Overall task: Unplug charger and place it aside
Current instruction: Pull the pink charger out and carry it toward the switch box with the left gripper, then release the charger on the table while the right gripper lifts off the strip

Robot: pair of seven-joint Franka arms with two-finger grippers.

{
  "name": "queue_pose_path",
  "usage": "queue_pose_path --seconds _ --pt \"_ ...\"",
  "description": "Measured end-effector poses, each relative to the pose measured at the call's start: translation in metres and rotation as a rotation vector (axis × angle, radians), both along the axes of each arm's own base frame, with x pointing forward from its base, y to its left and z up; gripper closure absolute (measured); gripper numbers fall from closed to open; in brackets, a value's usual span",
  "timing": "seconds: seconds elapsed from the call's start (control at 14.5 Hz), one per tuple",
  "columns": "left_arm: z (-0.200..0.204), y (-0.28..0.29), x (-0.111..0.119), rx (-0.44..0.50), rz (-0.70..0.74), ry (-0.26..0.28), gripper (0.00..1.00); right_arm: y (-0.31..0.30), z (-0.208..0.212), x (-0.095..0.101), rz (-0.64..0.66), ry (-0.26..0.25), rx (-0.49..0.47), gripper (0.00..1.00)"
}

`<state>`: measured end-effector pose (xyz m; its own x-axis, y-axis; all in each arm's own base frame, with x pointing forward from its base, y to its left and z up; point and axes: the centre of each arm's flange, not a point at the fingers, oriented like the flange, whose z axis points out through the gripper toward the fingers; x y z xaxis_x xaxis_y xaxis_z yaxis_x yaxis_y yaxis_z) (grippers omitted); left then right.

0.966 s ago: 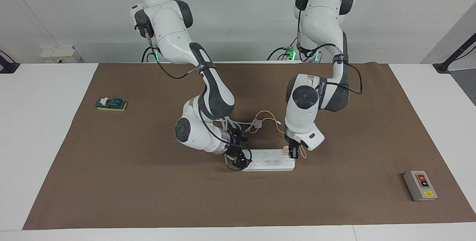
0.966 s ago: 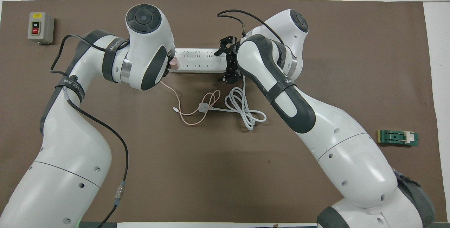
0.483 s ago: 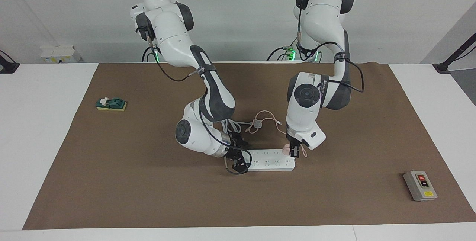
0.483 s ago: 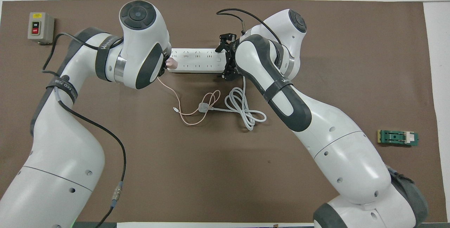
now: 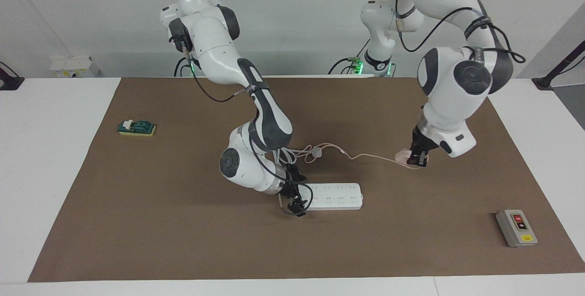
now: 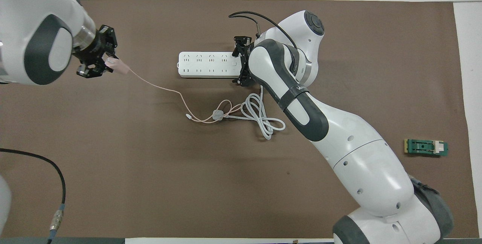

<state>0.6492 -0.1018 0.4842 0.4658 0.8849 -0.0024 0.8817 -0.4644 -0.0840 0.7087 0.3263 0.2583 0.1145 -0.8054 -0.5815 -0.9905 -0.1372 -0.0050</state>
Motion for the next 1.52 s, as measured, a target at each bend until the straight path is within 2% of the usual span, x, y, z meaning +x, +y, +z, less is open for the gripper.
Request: queue_pose_path --seconds 0.14,0.34,0.48,0.69,0.9,1.03,1.1,1.38,1.52 --pt "0.004 0.057 -0.003 -0.019 -0.086 0.036 0.68 0.000 0.000 0.002 0.004 -0.009 -0.006 0.00" --pt "-0.006 0.139 -0.009 -0.052 -0.197 0.060 0.68 0.000 0.000 0.003 0.010 -0.005 -0.006 0.00" --pt "-0.025 0.178 -0.016 -0.063 -0.257 0.031 0.68 -0.003 0.002 0.004 0.016 0.003 -0.006 0.00" --pt "-0.061 0.200 -0.036 -0.063 -0.286 -0.013 0.68 -0.004 0.014 0.007 0.024 -0.001 0.001 0.00" --pt "-0.068 0.187 -0.050 -0.072 -0.307 -0.014 0.68 -0.008 0.045 0.007 0.044 -0.009 0.004 0.00" --pt "-0.067 0.185 -0.053 -0.075 -0.311 -0.013 0.53 -0.023 0.071 0.010 0.046 -0.013 -0.002 0.00" --pt "-0.066 0.184 -0.053 -0.075 -0.315 -0.015 0.40 -0.033 0.084 0.011 0.046 -0.015 -0.003 0.00" --pt "-0.049 0.171 -0.048 -0.072 -0.397 -0.045 0.00 -0.059 0.130 0.008 0.054 -0.024 -0.024 0.00" --pt "-0.027 0.162 -0.045 -0.072 -0.510 -0.063 0.00 -0.069 0.150 0.002 0.082 -0.029 -0.068 0.00"
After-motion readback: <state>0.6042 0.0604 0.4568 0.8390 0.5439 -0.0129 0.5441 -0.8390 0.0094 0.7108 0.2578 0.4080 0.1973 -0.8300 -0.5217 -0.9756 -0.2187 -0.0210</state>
